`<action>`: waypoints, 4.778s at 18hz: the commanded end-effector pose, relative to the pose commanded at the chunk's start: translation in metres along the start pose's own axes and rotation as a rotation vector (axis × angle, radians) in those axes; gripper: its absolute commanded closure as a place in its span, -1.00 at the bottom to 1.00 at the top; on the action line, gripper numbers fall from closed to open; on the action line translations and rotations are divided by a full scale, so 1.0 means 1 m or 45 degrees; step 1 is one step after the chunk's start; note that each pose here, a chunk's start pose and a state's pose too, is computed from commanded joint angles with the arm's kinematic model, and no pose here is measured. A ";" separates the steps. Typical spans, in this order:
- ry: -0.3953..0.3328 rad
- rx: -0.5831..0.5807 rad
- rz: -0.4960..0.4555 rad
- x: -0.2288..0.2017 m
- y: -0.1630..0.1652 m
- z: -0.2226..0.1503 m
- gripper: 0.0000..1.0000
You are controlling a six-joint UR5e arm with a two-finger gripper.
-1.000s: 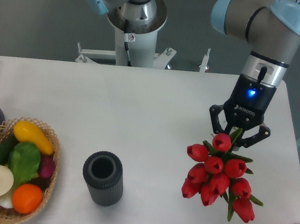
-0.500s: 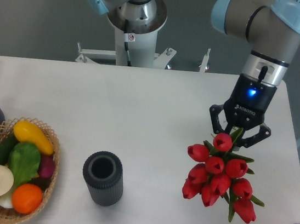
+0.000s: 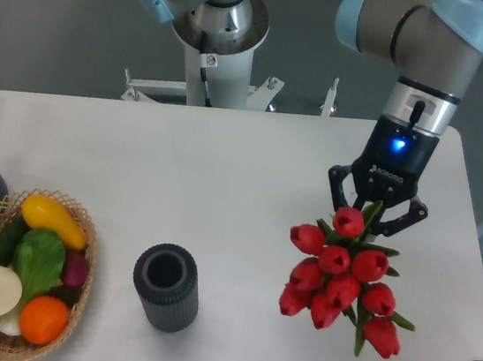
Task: Insert the flowers into the vase
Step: 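Carry the tulips over the black vase, stems pointing into its opening, then lower the tulip stems down into the black vase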
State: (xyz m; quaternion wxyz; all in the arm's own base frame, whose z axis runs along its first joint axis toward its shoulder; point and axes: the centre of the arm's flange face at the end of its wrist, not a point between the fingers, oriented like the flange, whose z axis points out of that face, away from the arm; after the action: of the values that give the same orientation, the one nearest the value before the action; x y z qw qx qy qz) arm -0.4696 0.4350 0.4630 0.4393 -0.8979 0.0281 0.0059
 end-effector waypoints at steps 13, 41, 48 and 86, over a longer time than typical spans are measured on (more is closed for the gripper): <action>0.340 0.432 0.081 0.055 -0.057 0.022 0.59; 0.646 0.743 0.142 0.072 -0.044 0.096 0.58; 0.650 0.759 0.128 0.073 -0.025 0.103 0.58; 0.700 0.736 0.073 0.083 0.026 0.154 0.56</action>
State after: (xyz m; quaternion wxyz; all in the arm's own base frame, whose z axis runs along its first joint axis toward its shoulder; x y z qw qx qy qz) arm -0.3859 0.5367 0.3448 0.6495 -0.7042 0.1702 -0.2307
